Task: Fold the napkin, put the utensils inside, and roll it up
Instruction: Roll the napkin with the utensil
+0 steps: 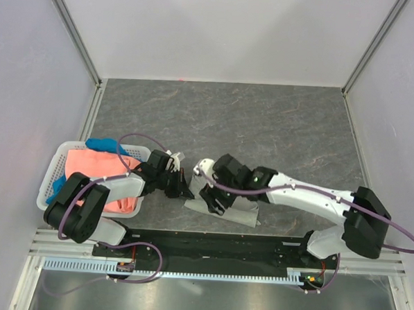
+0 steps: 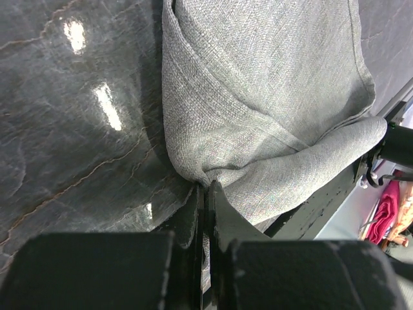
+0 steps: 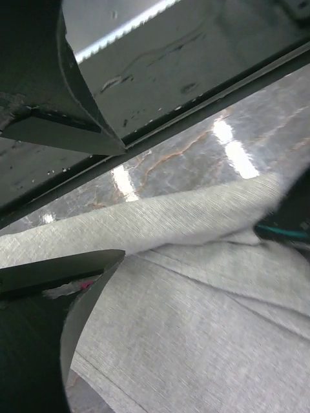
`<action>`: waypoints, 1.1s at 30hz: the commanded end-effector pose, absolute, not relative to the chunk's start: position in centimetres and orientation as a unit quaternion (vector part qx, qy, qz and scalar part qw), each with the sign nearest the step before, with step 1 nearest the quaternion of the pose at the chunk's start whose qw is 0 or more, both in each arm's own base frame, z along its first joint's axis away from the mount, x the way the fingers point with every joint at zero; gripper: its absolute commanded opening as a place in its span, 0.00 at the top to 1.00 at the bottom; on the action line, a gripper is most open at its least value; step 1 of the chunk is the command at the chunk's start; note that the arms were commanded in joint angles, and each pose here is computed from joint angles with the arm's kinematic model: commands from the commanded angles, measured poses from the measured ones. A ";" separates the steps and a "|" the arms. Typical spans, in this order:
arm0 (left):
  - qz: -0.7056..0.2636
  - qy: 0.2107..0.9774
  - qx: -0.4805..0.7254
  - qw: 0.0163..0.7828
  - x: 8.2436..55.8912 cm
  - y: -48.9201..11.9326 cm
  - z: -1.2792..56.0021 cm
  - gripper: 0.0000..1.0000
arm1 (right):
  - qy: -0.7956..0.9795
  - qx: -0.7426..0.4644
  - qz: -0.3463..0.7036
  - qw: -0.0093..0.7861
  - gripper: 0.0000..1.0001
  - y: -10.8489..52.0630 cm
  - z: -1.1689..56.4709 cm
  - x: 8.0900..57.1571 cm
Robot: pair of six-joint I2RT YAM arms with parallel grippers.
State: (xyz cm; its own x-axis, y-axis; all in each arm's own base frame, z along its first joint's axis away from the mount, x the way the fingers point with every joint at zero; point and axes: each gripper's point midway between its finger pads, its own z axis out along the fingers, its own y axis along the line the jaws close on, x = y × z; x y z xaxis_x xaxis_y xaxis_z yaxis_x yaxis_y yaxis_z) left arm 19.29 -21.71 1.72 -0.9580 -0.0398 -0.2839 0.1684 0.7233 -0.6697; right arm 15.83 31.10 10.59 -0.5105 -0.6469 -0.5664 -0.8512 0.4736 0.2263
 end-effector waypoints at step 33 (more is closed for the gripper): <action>-0.377 0.901 0.066 0.204 21.3 -22.3 5.9 0.43 | 0.858 -0.452 0.244 0.035 0.73 29.2 1.6 11.2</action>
